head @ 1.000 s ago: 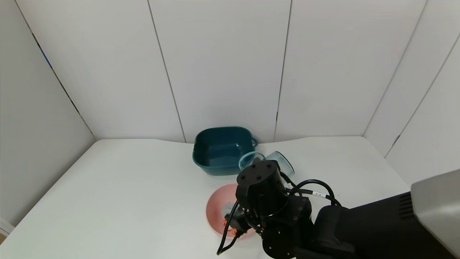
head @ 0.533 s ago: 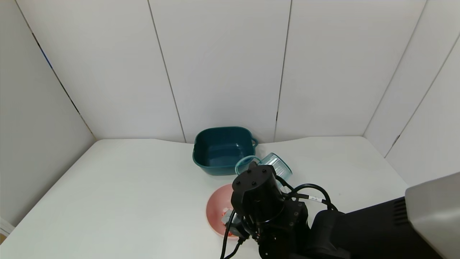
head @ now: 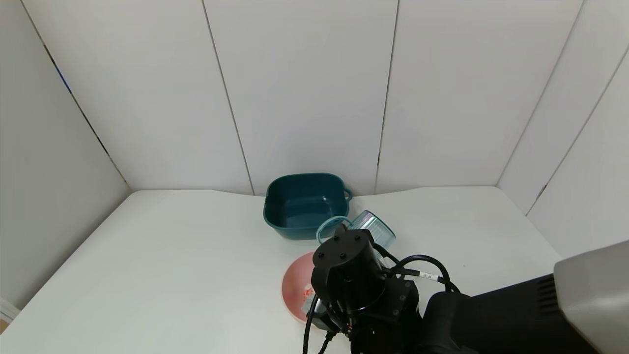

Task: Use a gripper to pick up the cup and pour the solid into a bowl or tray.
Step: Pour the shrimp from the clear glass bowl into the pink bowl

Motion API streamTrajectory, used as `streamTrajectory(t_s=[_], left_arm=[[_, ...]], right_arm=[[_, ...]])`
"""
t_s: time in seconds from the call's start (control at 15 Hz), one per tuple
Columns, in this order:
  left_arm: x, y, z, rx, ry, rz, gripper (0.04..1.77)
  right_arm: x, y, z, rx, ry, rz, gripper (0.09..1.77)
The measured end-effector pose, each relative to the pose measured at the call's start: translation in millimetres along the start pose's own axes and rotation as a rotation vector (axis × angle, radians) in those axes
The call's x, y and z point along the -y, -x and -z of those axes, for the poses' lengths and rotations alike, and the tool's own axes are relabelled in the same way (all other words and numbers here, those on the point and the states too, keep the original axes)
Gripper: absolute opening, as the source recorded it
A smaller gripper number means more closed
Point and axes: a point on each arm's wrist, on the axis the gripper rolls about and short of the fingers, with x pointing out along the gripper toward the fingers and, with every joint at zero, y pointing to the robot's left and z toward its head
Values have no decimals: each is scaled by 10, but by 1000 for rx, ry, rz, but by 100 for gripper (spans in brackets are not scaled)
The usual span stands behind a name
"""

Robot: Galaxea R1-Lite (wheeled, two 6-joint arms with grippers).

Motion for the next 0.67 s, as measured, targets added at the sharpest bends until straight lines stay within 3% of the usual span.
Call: streamTrajectory(t_s=[0.67], left_arm=[[0,0,0,0,0,0,172]], right_arm=[[25,2,19,-6,-34,24,137]])
